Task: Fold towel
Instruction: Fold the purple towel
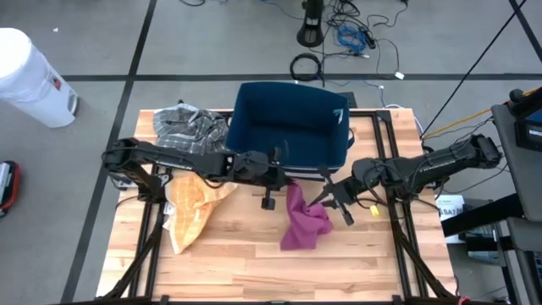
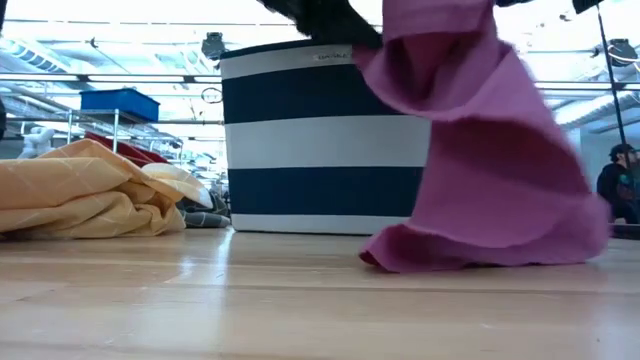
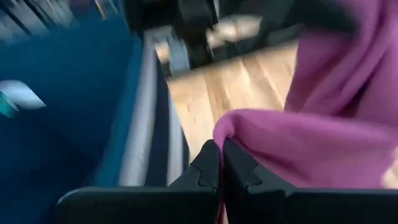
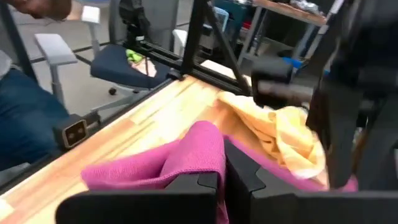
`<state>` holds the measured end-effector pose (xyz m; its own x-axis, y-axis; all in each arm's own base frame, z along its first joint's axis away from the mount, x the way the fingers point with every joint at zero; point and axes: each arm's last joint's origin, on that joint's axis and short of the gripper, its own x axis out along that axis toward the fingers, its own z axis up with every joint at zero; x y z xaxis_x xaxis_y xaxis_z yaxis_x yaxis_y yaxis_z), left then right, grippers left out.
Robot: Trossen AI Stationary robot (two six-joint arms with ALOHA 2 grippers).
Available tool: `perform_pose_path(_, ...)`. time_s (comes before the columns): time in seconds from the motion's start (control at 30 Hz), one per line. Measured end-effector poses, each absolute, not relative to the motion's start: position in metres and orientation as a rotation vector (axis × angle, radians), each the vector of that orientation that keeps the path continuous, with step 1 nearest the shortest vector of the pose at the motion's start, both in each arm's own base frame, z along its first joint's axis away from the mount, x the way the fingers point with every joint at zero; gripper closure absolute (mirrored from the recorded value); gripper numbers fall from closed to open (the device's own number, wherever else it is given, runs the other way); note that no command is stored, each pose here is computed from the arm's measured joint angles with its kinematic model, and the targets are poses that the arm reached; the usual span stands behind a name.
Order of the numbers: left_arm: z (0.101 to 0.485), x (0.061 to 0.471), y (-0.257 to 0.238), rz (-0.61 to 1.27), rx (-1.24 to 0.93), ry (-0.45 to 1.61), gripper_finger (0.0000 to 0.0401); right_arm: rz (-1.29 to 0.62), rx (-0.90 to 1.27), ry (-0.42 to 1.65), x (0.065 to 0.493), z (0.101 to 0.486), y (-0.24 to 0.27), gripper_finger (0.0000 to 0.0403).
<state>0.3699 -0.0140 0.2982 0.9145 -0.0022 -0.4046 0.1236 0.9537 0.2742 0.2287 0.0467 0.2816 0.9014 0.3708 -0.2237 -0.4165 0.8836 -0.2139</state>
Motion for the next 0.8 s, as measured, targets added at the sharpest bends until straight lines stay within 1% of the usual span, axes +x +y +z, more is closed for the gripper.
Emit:
perform_pose_path(0.13,0.308,0.364,-0.019,-0.048,0.342,0.389,0.0399,0.373,-0.268,0.159,0.231,0.284,0.039,0.0403)
perform_pose_path(0.4,0.307,0.363,-0.022,-0.062,0.342,0.398,0.0399,0.176,-0.283,0.29,0.231,0.274,0.014,0.0403)
perform_pose_path(0.53,0.307,0.363,-0.019,-0.039,0.347,0.406,0.0399,0.099,-0.29,0.3,0.231,0.275,0.001,0.0403)
perform_pose_path(0.7,0.307,0.363,-0.011,-0.002,0.333,0.413,0.0399,0.054,-0.283,0.311,0.231,0.274,-0.008,0.0402)
perform_pose_path(0.8,0.309,0.361,-0.014,-0.018,0.328,0.412,0.0399,0.099,-0.263,0.296,0.23,0.275,-0.004,0.0402)
